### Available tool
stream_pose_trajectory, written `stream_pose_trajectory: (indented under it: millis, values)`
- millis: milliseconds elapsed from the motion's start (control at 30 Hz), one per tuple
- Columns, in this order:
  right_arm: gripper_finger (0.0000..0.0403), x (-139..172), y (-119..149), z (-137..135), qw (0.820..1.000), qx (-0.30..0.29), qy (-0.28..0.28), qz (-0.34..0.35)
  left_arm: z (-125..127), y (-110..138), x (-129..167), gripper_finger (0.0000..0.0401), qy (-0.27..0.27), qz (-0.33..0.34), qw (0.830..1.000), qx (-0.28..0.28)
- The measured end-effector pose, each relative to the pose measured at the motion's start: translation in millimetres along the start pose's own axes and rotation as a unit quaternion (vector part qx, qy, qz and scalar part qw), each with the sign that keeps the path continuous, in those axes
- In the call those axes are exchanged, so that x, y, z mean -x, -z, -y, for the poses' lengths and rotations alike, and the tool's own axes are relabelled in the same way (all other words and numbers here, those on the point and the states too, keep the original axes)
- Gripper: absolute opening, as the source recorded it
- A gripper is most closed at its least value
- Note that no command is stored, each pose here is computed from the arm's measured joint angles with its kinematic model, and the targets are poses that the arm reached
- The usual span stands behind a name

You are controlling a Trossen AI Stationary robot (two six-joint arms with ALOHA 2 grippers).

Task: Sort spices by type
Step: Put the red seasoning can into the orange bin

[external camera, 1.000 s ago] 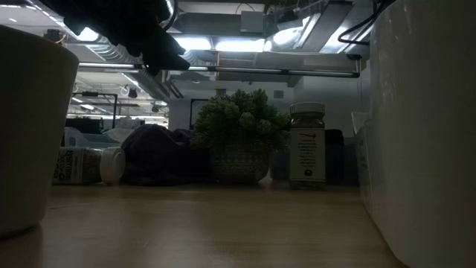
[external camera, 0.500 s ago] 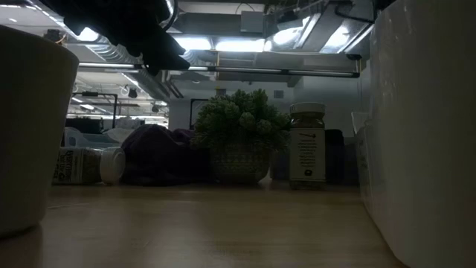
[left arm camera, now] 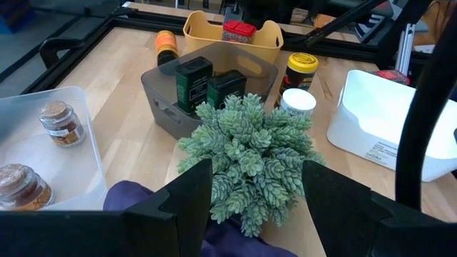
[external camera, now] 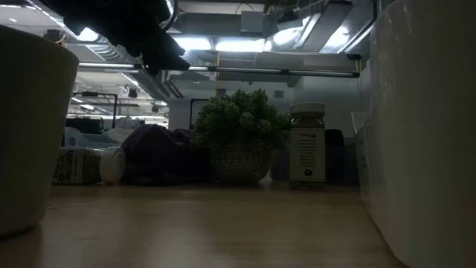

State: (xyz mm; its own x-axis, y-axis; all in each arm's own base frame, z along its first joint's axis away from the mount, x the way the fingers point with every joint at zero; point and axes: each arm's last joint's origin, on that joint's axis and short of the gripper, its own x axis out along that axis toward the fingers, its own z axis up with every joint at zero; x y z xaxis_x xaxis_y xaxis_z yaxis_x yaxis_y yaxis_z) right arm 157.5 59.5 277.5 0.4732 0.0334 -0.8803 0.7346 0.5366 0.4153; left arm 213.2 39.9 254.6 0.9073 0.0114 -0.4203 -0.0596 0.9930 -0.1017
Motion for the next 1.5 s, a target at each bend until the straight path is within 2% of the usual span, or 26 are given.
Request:
stream_pose_trajectory:
  millis: [333, 733, 1067, 1333, 1500]
  values:
    - [0.0326, -11.1, 62.6, -21.7, 0.998, -0.001, -0.008, -0.056, 0.0, 0.3, 0.0, 0.0200, 0.000, -0.002, 1.000, 0.001]
    - [0.0326, -35.8, 125.4, -40.8, 0.994, -0.008, -0.020, -0.104, 0.0, 0.3, 0.0, 0.0200, 0.000, -0.002, 1.000, 0.002]
    - [0.0326, -60.7, 143.8, -49.8, 0.993, 0.001, -0.011, -0.118, 0.0, 2.2, 0.0, 0.0200, 0.000, -0.011, 1.000, 0.012]
    - [0.0326, -74.8, 151.8, -56.5, 0.992, 0.000, -0.020, -0.121, 0.0, 3.0, 0.1, 0.0200, 0.000, -0.015, 1.000, 0.014]
    - [0.0326, -80.3, 154.3, -55.9, 0.992, 0.002, -0.008, -0.127, 0.0, 3.0, 0.1, 0.0200, 0.000, -0.016, 1.000, 0.012]
